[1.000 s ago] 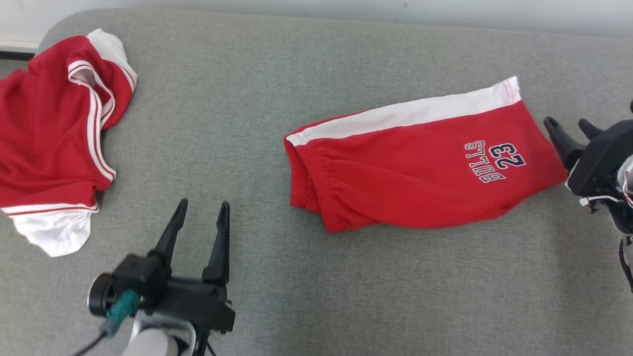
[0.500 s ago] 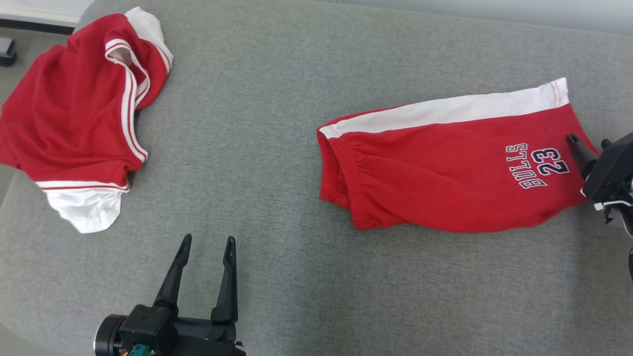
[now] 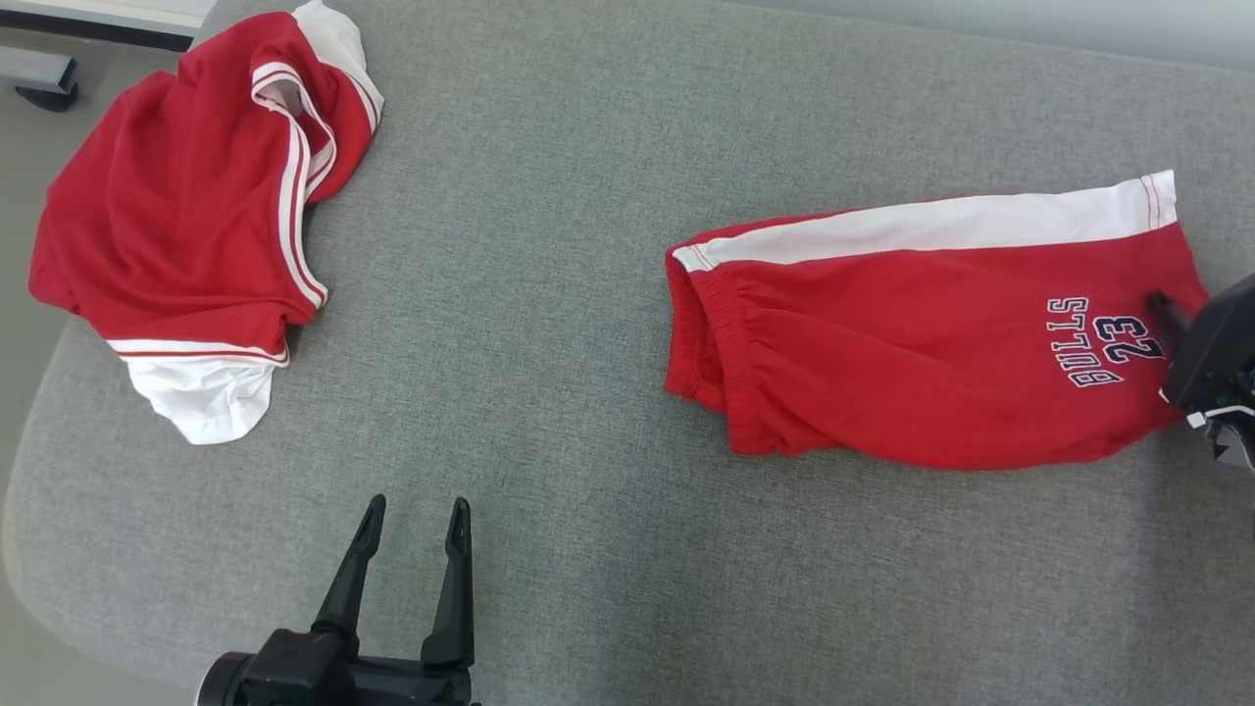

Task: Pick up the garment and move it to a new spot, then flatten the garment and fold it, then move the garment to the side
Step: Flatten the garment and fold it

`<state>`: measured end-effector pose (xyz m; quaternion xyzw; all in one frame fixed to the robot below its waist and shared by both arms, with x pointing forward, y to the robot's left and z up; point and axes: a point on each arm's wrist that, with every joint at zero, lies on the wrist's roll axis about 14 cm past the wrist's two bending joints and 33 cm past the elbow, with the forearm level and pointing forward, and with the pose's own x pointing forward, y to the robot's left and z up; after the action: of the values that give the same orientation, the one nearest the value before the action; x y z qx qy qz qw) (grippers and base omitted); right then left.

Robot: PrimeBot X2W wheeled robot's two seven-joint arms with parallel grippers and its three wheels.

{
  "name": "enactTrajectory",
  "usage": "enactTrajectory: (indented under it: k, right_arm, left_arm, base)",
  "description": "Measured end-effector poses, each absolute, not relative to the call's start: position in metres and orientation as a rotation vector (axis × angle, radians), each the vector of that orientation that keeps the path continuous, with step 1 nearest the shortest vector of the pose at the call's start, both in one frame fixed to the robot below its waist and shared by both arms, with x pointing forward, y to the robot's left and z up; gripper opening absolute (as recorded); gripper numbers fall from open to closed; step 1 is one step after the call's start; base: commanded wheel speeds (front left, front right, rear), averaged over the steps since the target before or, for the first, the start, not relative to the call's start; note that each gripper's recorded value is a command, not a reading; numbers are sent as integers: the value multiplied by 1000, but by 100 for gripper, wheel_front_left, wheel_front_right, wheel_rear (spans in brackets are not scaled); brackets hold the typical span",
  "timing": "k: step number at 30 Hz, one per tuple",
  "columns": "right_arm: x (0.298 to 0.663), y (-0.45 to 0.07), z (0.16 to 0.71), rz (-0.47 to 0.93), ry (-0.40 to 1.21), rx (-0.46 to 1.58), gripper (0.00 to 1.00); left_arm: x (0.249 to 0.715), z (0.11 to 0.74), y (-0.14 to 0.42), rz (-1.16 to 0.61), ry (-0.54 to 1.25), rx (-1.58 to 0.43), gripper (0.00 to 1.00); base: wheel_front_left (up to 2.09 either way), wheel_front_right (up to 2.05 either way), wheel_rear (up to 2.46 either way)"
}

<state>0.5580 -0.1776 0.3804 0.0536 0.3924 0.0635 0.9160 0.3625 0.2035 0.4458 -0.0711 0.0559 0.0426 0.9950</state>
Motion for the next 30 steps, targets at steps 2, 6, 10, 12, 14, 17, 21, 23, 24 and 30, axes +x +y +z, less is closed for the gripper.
enactTrajectory:
  k: [2, 6, 10, 12, 14, 17, 21, 23, 24, 30]
  right_arm:
    - [557, -183, 380, 113, 808, 101, 0]
    - [556, -187, 383, 98, 793, 95, 0]
    - [555, -190, 387, 89, 776, 89, 0]
    - [554, -192, 389, 86, 767, 88, 0]
    - [554, -193, 391, 84, 756, 87, 0]
    - [550, -202, 397, 68, 727, 82, 0]
    - [542, -222, 408, 30, 683, 66, 0]
    - [534, -233, 412, 10, 672, 59, 0]
    - [530, -239, 415, -2, 665, 55, 0]
    - [513, -276, 442, -82, 594, 13, 0]
  left_arm:
    - [363, 444, 203, 81, 115, -147, 100]
    - [363, 441, 201, 77, 125, -152, 100]
    - [363, 438, 200, 69, 132, -157, 100]
    - [363, 437, 199, 67, 134, -159, 100]
    - [363, 437, 198, 64, 134, -161, 100]
    - [362, 439, 197, 60, 129, -164, 100]
    - [361, 443, 198, 62, 114, -168, 100]
    - [361, 444, 196, 54, 110, -172, 100]
    - [361, 445, 195, 51, 109, -176, 100]
    - [362, 449, 186, 20, 95, -192, 100]
  base:
    - [0, 0, 0]
    - [0, 0, 0]
    - [0, 0, 0]
    - [0, 0, 0]
    - [0, 0, 0]
    - [0, 0, 0]
    - [0, 0, 0]
    - [0, 0, 0]
    - [0, 0, 0]
    - [0, 0, 0]
